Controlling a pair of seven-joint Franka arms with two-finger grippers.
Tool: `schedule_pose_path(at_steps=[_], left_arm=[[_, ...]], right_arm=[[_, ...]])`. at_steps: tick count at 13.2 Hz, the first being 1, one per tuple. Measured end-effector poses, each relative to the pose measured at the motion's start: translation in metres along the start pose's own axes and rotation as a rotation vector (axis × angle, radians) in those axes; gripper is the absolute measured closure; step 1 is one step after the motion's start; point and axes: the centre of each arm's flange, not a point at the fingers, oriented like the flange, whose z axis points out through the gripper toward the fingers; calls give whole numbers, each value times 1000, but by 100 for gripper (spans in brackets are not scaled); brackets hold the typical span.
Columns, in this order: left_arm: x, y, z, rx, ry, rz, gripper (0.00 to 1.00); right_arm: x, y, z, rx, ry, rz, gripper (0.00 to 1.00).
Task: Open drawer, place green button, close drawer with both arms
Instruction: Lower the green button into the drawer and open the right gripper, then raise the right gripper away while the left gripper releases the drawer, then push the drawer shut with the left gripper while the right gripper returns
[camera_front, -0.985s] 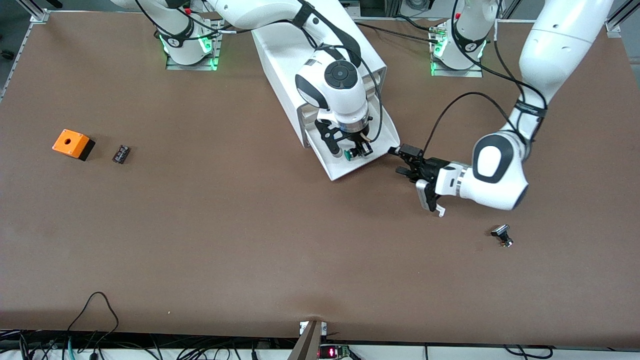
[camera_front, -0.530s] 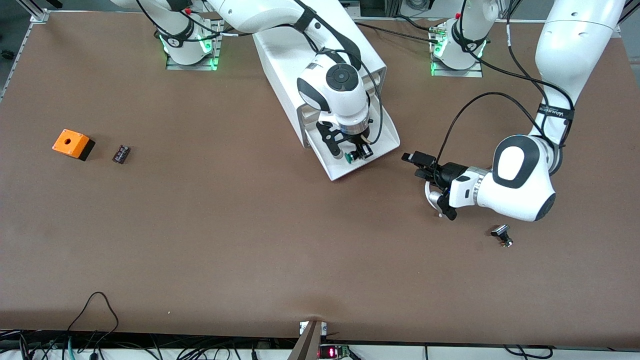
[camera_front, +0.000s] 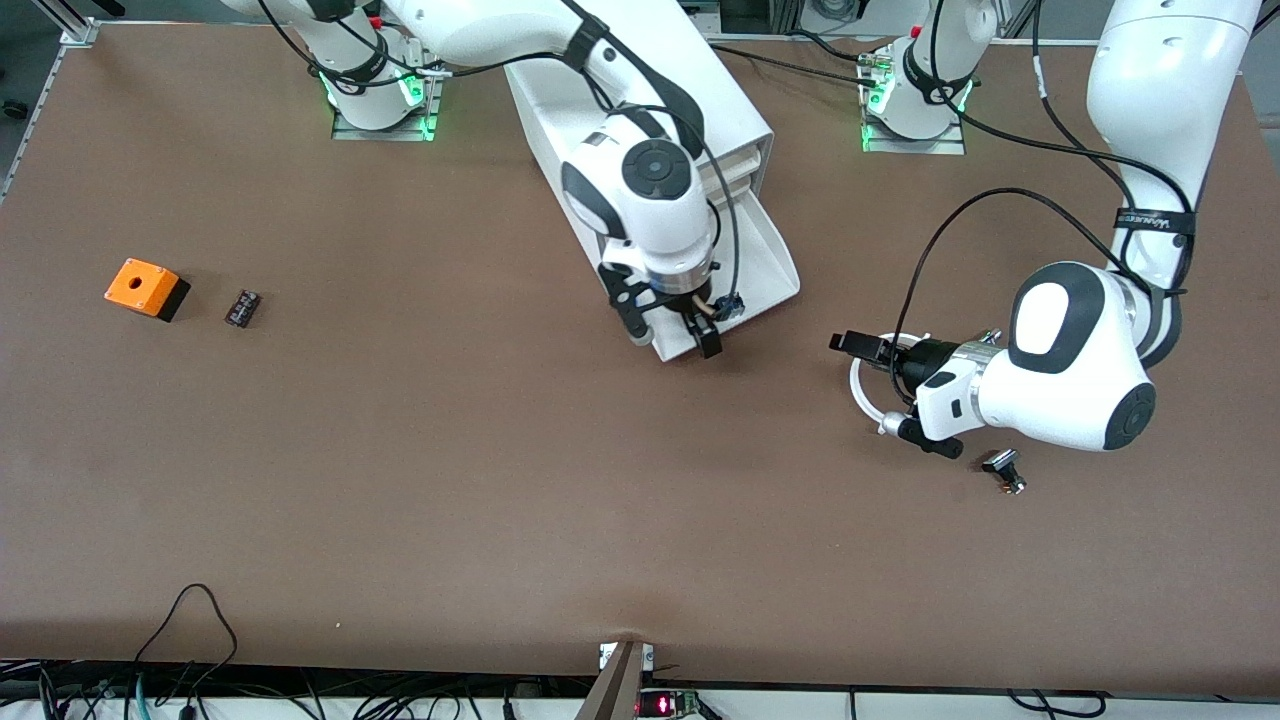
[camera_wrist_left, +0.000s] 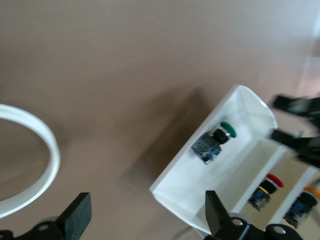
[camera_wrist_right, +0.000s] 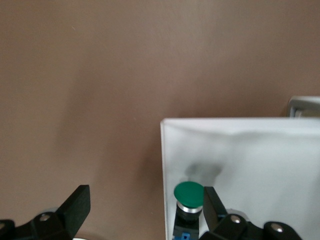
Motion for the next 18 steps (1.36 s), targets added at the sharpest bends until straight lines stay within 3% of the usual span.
schedule_pose_path(at_steps=[2,6,7,11,15,18], left_arm=[[2,21,-9,152,0,-37,0],[6,82,-8,561,11,7,0],[8,90,-11,613,29,23,0],[20,86,-23,631,97,4,0],[25,104,8,587,186,-368,0],[27,128,59,522,161,-575,0]], right_arm=[[39,-17,-45,-1,-29,-82,0],[117,-23,-113,-51,-23,-420,0],[142,-23,-126,-62,-22,-468,0],[228,-13,-156,-108,-35,-681,0],[297,23,-201,-129,-11,-837,0],[336,57,-232,-138,-3,-922,0]])
